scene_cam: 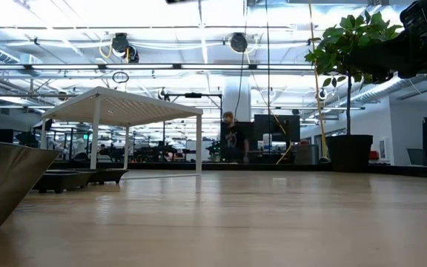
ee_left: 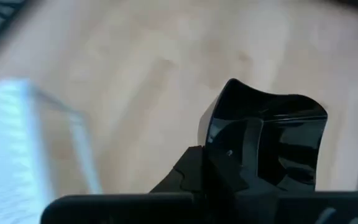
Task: Pick & Place Mini shaped plates
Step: Put the black distorted square plate on the shelf
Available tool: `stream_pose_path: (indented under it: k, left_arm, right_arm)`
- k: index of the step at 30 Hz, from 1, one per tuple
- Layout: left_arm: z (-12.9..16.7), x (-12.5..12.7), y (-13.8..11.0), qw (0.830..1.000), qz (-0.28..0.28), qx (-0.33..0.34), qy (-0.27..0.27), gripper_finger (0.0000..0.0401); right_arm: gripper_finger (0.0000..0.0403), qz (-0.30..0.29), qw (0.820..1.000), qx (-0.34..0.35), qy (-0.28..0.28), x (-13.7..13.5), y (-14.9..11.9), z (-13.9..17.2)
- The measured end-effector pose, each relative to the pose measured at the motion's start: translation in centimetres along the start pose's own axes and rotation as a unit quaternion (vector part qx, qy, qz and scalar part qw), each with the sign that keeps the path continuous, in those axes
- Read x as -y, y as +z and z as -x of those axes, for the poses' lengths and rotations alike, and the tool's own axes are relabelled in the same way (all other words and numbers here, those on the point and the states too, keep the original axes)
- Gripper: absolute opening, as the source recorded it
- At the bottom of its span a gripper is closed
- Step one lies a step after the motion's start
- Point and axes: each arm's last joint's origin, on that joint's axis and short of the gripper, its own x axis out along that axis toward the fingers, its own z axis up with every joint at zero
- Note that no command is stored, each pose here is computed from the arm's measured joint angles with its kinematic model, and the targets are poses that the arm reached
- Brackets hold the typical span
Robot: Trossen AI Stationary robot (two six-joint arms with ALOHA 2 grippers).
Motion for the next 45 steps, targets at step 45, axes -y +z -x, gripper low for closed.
stream_pose_path:
  k: [45]
  left_arm:
    - [-2.6,-29.3,-0.2,0.914,0.296,-0.104,0.257,0.0005]
  right_arm:
    - [0.0102,0.0,1.0,0.0,0.0,0.0,0.0,0.0]
